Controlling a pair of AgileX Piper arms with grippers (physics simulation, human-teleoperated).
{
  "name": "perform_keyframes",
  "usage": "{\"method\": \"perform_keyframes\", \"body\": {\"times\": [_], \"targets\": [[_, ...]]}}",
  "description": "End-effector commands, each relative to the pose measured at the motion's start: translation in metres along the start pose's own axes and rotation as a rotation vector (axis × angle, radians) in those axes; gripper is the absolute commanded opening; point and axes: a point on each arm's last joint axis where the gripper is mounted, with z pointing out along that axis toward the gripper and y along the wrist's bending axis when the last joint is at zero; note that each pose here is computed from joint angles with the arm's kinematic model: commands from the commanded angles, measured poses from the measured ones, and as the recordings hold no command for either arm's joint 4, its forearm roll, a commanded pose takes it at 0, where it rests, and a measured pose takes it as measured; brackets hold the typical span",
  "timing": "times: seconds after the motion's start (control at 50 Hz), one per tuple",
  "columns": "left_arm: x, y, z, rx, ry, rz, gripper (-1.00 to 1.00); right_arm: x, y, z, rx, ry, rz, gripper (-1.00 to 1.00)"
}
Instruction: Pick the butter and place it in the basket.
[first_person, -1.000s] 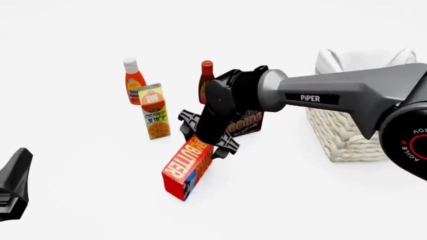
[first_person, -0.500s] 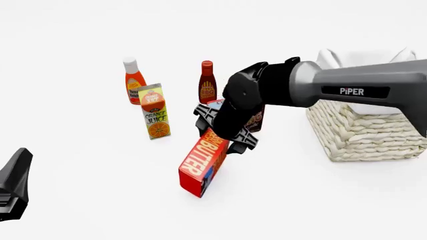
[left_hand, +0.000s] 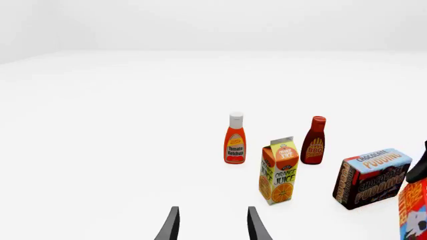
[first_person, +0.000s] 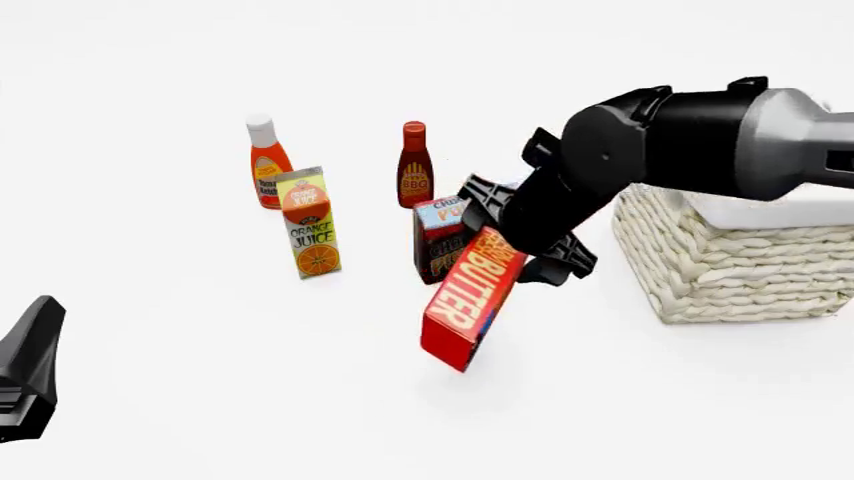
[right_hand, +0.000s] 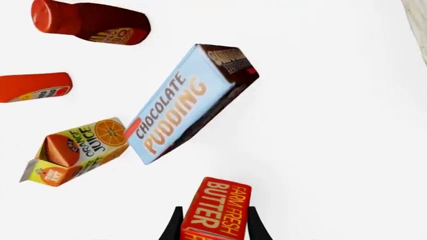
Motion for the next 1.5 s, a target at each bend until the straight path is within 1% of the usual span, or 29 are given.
{"method": "perform_keyframes", "body": {"times": [0.02, 0.12, 0.34, 0.46, 0.56, 0.74, 1.0, 1.14, 1.32, 1.5], "targets": [[0.000, 0.000, 0.000, 0.000, 0.000, 0.000, 1.00, -0.010, -0.016, -0.032, -0.047, -0.051, 0.030, -1.00], [0.000, 0.000, 0.000, 0.000, 0.000, 0.000, 1.00, -0.013, -0.025, -0.046, -0.056, -0.074, 0.031, -1.00], [0.000, 0.000, 0.000, 0.000, 0.000, 0.000, 1.00, -0.021, -0.038, -0.069, -0.075, -0.117, 0.045, -1.00], [0.000, 0.000, 0.000, 0.000, 0.000, 0.000, 1.00, -0.025, -0.036, -0.079, -0.086, -0.130, 0.061, -1.00], [0.000, 0.000, 0.000, 0.000, 0.000, 0.000, 1.00, -0.026, -0.036, -0.084, -0.093, -0.137, 0.063, -1.00], [0.000, 0.000, 0.000, 0.000, 0.000, 0.000, 1.00, -0.030, -0.038, -0.112, -0.126, -0.172, 0.085, -1.00], [0.000, 0.000, 0.000, 0.000, 0.000, 0.000, 1.00, -0.036, -0.036, -0.136, -0.156, -0.207, 0.105, -1.00], [0.000, 0.000, 0.000, 0.000, 0.000, 0.000, 1.00, -0.041, -0.038, -0.153, -0.173, -0.238, 0.117, -1.00], [0.000, 0.000, 0.000, 0.000, 0.000, 0.000, 1.00, -0.049, -0.041, -0.177, -0.196, -0.281, 0.147, -1.00], [0.000, 0.000, 0.000, 0.000, 0.000, 0.000, 1.00, -0.052, -0.041, -0.190, -0.216, -0.306, 0.168, -1.00]]}}
